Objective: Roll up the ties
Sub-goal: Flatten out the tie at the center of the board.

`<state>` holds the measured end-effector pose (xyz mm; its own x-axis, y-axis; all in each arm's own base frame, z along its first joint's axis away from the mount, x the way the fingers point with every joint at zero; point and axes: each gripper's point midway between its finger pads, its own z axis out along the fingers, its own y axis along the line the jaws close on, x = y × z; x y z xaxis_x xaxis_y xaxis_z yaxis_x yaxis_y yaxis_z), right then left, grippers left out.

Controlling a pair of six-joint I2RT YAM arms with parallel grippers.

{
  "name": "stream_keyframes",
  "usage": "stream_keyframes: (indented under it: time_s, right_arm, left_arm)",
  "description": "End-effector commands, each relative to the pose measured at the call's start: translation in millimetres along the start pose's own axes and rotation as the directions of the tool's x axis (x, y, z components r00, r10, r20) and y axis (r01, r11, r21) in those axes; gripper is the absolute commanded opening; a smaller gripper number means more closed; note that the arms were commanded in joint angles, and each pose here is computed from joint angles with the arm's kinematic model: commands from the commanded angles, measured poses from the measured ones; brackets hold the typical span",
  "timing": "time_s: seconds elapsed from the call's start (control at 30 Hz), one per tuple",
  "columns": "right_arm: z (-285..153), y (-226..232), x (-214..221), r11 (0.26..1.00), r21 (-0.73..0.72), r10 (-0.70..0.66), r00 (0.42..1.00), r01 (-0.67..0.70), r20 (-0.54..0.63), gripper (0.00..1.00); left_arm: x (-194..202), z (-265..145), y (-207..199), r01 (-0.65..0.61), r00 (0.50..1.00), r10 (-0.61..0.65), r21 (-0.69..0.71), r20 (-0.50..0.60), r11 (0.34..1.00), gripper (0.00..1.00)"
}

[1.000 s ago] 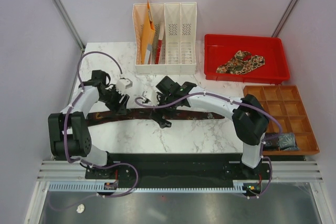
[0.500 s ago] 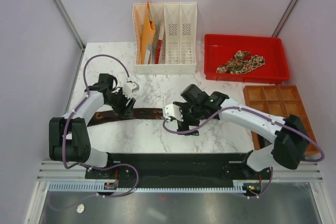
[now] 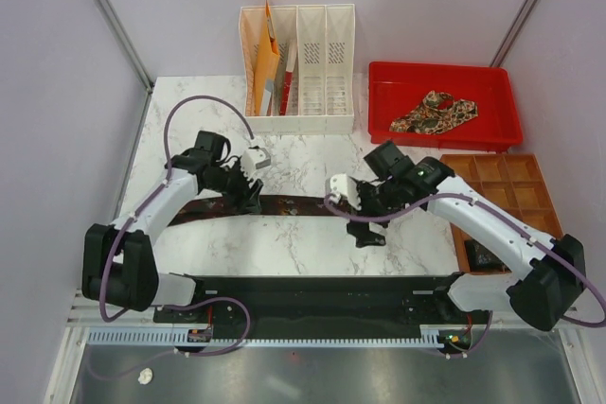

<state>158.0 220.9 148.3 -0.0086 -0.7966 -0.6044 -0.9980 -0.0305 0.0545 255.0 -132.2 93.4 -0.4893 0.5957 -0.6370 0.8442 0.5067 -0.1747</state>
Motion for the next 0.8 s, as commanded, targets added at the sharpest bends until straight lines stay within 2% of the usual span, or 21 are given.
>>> stream_keyframes:
  time_s: [0.0, 0.1, 0.17, 0.23, 0.3, 0.37, 0.4, 0.47, 0.53, 0.67, 0.73, 0.77]
  right_arm:
    - [-18.2, -10.2, -27.3, 0.967, -0.016, 0.252, 0.952, -0.253, 0.176, 0.98]
    - [-18.4, -14.3, -16.8, 0.954, 0.018, 0.293, 0.945, -0.299, 0.144, 0.98]
    - [-27.9, -34.0, -3.7, 0.913, 0.119, 0.373, 0.918, -0.389, 0.137, 0.98]
    - [-43.1, -54.7, 20.4, 0.844, 0.19, 0.481, 0.864, -0.502, 0.15, 0.98]
    - [-54.8, -71.3, 49.6, 0.768, 0.256, 0.571, 0.809, -0.587, 0.139, 0.98]
    - [-55.8, -77.7, 67.7, 0.706, 0.266, 0.653, 0.749, -0.657, 0.117, 0.98]
    - [-59.6, -83.1, 75.5, 0.648, 0.265, 0.707, 0.693, -0.714, 0.14, 0.97]
    - [-55.9, -88.9, 77.0, 0.606, 0.21, 0.75, 0.639, -0.767, 0.172, 0.96]
    - [-55.8, -103.3, 64.7, 0.606, 0.159, 0.733, 0.625, -0.779, 0.269, 0.96]
    - [-70.6, -125.0, 19.9, 0.728, 0.129, 0.549, 0.686, -0.673, 0.477, 0.98]
    - [-71.5, -129.1, 3.0, 0.761, 0.1, 0.518, 0.694, -0.641, 0.501, 0.98]
    - [-63.9, -132.8, 4.5, 0.751, 0.084, 0.546, 0.686, -0.655, 0.481, 0.98]
  left_arm:
    - [-37.2, 20.7, -17.4, -0.058, 0.997, 0.054, 0.072, 0.057, 0.996, 0.69]
    - [-48.2, 43.8, -21.5, -0.079, 0.996, 0.075, 0.104, 0.039, 0.991, 0.69]
    - [-60.7, 56.1, -21.8, -0.094, 0.995, 0.09, 0.108, 0.04, 0.99, 0.68]
    - [-74.0, 67.3, -24.1, -0.137, 0.99, 0.134, 0.097, 0.038, 0.986, 0.66]
    - [-71.3, 81.2, -23.3, -0.133, 0.991, 0.133, 0.11, 0.004, 0.985, 0.65]
    - [-73.1, 85.5, -16.1, -0.132, 0.991, 0.133, 0.089, -0.005, 0.987, 0.63]
    - [-71.3, 87.9, -14.0, -0.13, 0.991, 0.131, 0.084, -0.013, 0.988, 0.63]
    - [-72.4, 88.7, -14.5, -0.136, 0.991, 0.137, 0.088, -0.004, 0.987, 0.62]
    - [-87.1, 83.4, -20.1, -0.136, 0.99, 0.132, 0.106, 0.043, 0.985, 0.63]
    - [-140.7, 63.8, -38.9, -0.113, 0.976, 0.077, 0.174, 0.204, 0.978, 0.67]
    - [-166.0, 52.0, -53.6, -0.059, 0.963, -0.01, 0.244, 0.27, 0.968, 0.69]
    - [-174.4, 49.5, -57.6, -0.053, 0.956, -0.027, 0.261, 0.293, 0.964, 0.7]
